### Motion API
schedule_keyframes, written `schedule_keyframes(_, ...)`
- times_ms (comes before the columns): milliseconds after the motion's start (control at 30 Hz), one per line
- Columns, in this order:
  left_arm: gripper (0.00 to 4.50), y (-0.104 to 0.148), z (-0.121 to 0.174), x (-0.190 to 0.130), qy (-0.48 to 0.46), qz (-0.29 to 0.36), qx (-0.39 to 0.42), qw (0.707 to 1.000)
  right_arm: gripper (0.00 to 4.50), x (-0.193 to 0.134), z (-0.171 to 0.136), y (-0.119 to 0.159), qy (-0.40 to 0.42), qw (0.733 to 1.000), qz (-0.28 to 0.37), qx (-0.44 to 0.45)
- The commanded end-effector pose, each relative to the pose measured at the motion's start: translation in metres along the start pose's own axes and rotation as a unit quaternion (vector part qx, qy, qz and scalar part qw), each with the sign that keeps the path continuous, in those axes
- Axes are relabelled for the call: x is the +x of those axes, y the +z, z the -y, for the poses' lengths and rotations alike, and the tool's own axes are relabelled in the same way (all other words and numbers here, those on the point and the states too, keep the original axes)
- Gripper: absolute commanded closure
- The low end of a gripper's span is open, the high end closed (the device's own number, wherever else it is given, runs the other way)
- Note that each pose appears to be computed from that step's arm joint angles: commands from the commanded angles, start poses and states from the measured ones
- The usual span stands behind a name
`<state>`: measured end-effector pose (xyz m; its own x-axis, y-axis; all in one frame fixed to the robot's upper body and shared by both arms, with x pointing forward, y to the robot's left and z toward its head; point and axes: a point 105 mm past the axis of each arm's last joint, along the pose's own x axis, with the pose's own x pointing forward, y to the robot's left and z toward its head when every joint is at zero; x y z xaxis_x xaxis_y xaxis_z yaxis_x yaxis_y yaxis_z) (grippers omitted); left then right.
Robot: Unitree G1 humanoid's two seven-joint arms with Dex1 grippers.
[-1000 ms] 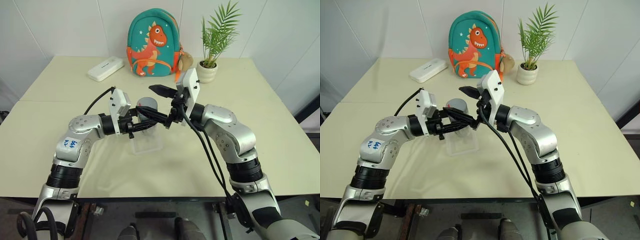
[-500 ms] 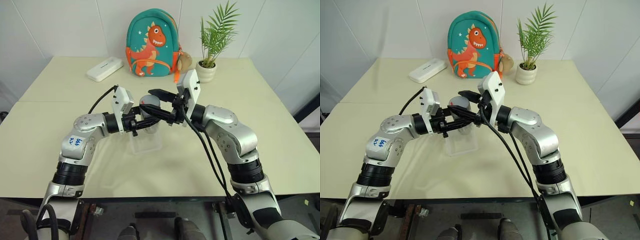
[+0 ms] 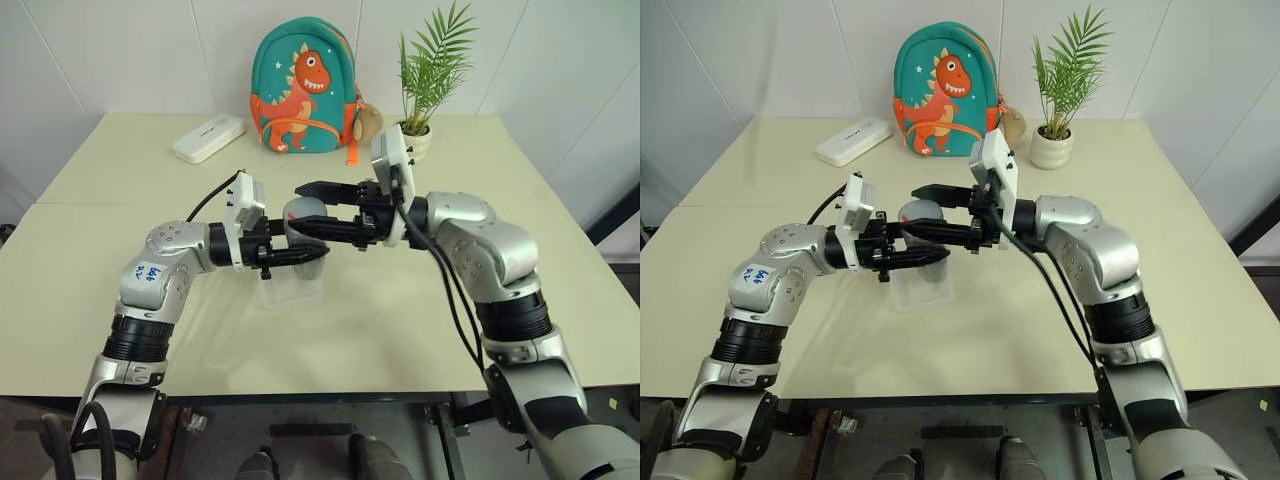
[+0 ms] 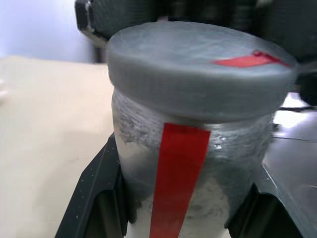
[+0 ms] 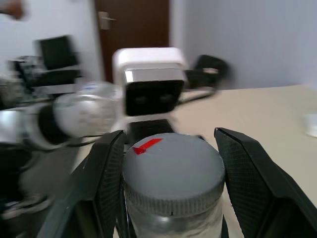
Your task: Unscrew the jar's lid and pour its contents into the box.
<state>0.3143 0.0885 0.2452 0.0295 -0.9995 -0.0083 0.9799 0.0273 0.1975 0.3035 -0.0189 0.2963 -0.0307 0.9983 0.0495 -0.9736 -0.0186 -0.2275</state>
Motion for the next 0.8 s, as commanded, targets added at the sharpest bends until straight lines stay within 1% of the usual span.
schedule_keyframes(33,2.57,0.018,0.013,-0.015,-0.058,0.015,0.001,0.998,1.98,-0.021,-0.001,0.018,0.011,1.0,0.005,-0.015)
schedule_keyframes(167,2.57,0.018,0.016,-0.013,-0.068,0.015,0.005,0.998,1.98,-0.021,-0.005,0.023,0.024,0.999,0.009,-0.026)
schedule_keyframes(333,2.57,0.017,0.016,-0.011,-0.064,0.013,0.014,0.998,1.98,-0.017,-0.006,0.022,0.023,0.999,0.015,-0.022)
schedule_keyframes(400,2.57,0.017,0.016,-0.011,-0.061,0.014,0.017,0.998,1.27,-0.017,-0.005,0.022,0.016,1.0,0.018,-0.018)
schedule_keyframes(433,2.57,0.018,0.016,-0.011,-0.06,0.014,0.019,0.998,1.04,-0.017,-0.003,0.023,0.006,1.0,0.021,-0.021)
schedule_keyframes(533,2.57,0.021,0.015,-0.013,-0.054,0.022,0.019,0.998,0.12,-0.021,0.0,0.032,-0.012,0.999,0.046,-0.026)
schedule_keyframes(567,2.57,0.022,0.015,-0.015,-0.052,0.021,0.019,0.998,0.04,-0.023,0.001,0.035,-0.018,0.998,0.053,-0.028)
schedule_keyframes(700,2.57,0.02,0.014,-0.021,-0.038,0.016,0.018,0.999,0.04,-0.03,0.004,0.038,-0.055,0.996,0.056,-0.051)
schedule_keyframes(800,2.57,0.019,0.012,-0.022,-0.029,0.014,0.021,0.999,0.04,-0.028,0.0,0.033,-0.059,0.996,0.046,-0.048)
